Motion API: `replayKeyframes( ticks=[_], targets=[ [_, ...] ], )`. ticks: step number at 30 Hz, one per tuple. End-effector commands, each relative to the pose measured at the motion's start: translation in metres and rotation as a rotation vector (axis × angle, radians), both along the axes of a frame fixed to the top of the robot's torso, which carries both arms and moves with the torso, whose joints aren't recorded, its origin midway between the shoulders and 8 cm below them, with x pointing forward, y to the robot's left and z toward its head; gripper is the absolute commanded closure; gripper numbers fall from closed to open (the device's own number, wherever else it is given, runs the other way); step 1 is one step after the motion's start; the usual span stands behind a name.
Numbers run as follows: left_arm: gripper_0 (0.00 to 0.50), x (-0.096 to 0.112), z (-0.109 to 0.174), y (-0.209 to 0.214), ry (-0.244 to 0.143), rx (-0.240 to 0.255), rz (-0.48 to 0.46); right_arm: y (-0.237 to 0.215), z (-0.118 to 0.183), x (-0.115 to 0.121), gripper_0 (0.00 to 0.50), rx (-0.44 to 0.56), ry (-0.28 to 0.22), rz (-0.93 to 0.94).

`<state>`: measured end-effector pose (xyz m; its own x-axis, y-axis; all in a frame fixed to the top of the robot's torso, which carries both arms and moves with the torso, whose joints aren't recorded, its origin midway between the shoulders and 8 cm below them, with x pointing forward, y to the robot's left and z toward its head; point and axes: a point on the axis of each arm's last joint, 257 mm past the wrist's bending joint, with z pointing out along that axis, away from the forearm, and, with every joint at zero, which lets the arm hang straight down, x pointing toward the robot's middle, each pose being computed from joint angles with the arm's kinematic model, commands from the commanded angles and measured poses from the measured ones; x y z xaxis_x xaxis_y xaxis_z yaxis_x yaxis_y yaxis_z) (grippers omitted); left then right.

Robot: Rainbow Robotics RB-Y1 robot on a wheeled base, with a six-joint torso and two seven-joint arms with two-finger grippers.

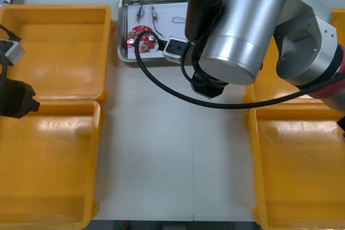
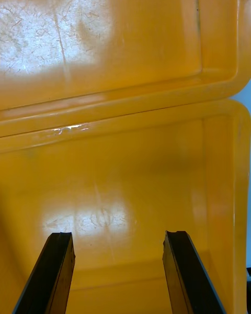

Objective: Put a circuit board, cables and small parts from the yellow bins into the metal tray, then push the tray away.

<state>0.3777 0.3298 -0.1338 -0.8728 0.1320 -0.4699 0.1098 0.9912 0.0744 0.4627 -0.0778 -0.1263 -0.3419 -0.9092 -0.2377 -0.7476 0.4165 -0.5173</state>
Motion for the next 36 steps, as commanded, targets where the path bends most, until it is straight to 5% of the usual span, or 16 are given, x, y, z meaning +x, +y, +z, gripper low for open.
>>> replayKeyframes(
  ticks=[1, 22, 36],
  targets=[
    [0.000, -0.001, 0.013, 0.013, -0.037, 0.054, -0.017, -0.037, 0.011, -0.015, 0.000, 0.133, 0.034, -0.157],
    [0.000, -0.001, 0.013, 0.013, -0.037, 0.054, -0.017, -0.162, 0.001, -0.061, 0.000, 0.478, 0.130, -0.705],
    [0.000, -0.001, 0.013, 0.013, -0.037, 0.054, -0.017, -0.243, -0.010, -0.078, 0.000, 0.552, 0.110, -0.951]
  ],
)
